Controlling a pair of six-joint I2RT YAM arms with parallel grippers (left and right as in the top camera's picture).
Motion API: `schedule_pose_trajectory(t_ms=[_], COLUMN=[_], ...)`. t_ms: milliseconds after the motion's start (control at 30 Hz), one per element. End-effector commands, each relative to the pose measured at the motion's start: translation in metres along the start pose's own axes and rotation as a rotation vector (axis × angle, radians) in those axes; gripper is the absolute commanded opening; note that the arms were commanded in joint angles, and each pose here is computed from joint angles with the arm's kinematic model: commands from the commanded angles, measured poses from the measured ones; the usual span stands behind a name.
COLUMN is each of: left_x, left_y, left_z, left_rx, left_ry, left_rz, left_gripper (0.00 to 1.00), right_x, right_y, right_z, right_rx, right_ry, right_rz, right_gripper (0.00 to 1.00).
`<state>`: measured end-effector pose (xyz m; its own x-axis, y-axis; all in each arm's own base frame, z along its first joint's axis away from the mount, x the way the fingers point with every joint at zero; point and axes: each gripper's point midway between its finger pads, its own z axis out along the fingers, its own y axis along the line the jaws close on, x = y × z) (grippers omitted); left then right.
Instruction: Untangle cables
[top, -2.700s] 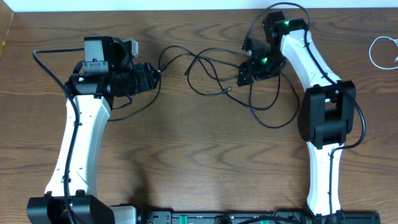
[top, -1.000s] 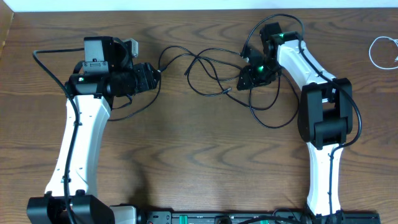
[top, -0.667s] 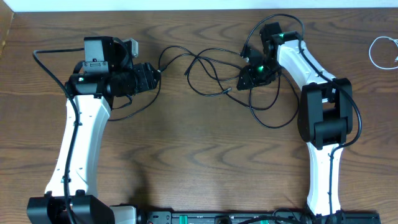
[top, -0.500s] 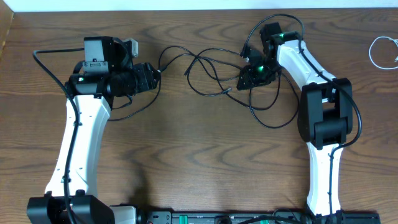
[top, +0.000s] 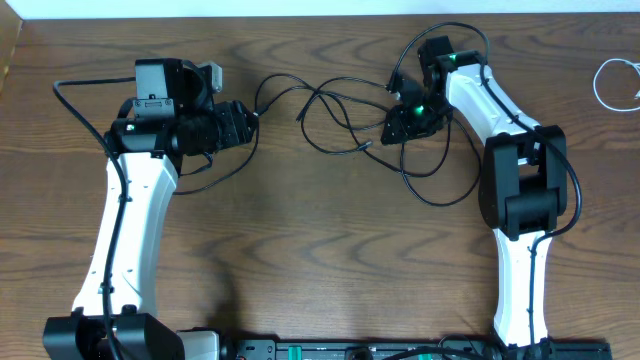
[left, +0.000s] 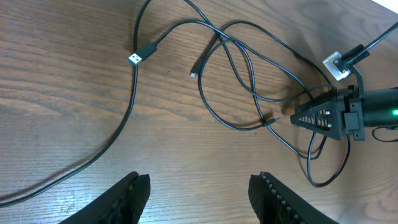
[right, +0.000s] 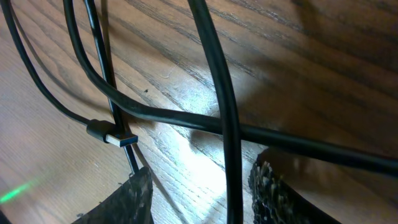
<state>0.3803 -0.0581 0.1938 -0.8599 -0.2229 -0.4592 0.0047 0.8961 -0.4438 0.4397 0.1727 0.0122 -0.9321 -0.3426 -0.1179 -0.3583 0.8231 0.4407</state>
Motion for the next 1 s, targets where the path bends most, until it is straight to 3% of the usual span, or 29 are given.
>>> schedule_pose_trajectory(t_ms=[0, 533, 667, 767, 967], left_x=[-0.003, -0.003, -0.003, -0.003, -0.003], left_y=[0.001, 0.001, 0.001, 0.001, 0.001], left_z=[0.0, 0.0, 0.0, 0.0, 0.0], left_rx=[-0.012, -0.012, -0.012, -0.012, -0.012], left_ry=[-0.003, -0.003, -0.003, -0.004, -0.003], left_rz=[0.011, 0.01, 0.01, 0.01, 0.01], left_gripper=[0.57, 0.57, 0.57, 0.57, 0.57], right_x=[0.005, 0.005, 0.005, 0.002, -0.021], right_y=[-0.002, -0.001, -0.001, 0.005, 0.036], right_z=[0.005, 0.005, 0.005, -0.002, -0.063], right_rx=[0.007, 0.006, 0.005, -0.017, -0.03], right_ry=[0.017, 0.017, 0.015, 0.012, -0.042], right_rz=[0.015, 0.014, 0.013, 0.015, -0.013], right_gripper=[0.46, 0.43, 0.27, 0.01, 0.01])
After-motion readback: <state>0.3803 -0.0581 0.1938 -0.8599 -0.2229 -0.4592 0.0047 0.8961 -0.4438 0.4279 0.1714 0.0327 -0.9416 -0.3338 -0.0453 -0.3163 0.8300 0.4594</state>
